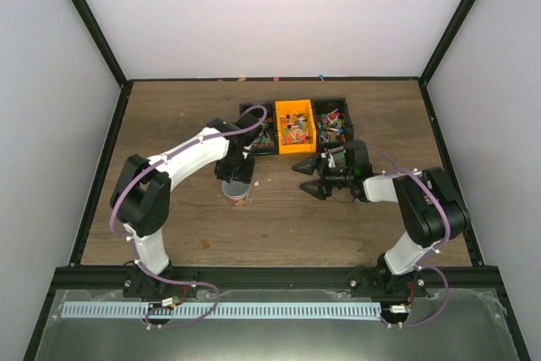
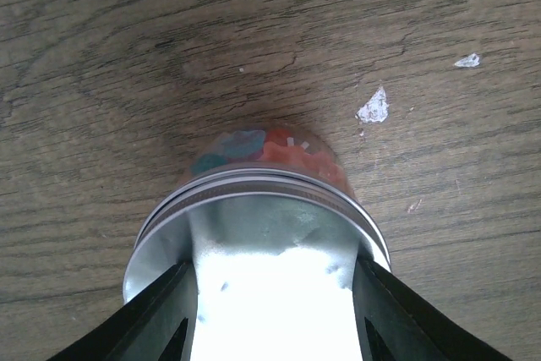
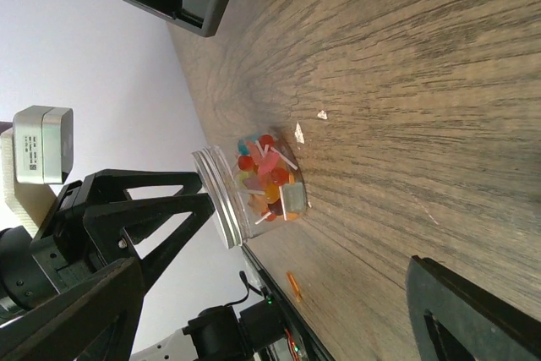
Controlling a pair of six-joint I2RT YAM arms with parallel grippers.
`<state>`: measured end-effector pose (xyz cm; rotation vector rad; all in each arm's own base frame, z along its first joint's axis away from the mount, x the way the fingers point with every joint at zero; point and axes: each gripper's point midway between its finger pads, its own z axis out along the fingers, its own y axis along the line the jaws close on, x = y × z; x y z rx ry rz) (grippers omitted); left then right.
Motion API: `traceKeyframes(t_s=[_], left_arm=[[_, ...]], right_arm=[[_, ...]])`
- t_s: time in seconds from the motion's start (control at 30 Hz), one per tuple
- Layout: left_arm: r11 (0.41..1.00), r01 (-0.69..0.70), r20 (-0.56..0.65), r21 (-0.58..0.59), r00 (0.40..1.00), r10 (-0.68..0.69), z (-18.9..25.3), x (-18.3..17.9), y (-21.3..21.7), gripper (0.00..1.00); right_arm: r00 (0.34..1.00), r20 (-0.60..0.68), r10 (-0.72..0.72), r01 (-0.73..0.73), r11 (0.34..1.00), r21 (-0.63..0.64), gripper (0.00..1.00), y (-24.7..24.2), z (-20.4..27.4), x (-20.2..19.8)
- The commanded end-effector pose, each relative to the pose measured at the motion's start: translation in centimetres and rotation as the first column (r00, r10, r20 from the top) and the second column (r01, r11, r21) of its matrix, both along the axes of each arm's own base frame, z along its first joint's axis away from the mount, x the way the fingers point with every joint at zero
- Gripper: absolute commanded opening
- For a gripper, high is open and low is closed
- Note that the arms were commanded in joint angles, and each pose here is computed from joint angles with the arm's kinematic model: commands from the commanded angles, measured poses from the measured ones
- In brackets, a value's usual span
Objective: Pack the candies
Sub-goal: Close the box lid on the packing bottle.
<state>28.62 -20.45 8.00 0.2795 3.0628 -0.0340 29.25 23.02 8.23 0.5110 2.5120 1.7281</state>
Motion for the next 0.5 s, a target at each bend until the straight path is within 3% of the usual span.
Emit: traceKeyframes(t_s=[0.0,0.47], left_arm=[[1.000,0.005,-0.027,0.002,1.000,-0.005,-1.3,-0.3,0.0,0.53],[1.000,0.031,0.031,-0.008,0.999,-0.030,2.0,1.5,-0.8,0.53]], right_arm=[[1.000,0.017,0.008,-0.008,1.000,0.006,0.86,0.1,0.4,0.6],[1.000,0.012,-0.004,0.004,1.000,0.006,0.86,0.1,0.3,1.1]])
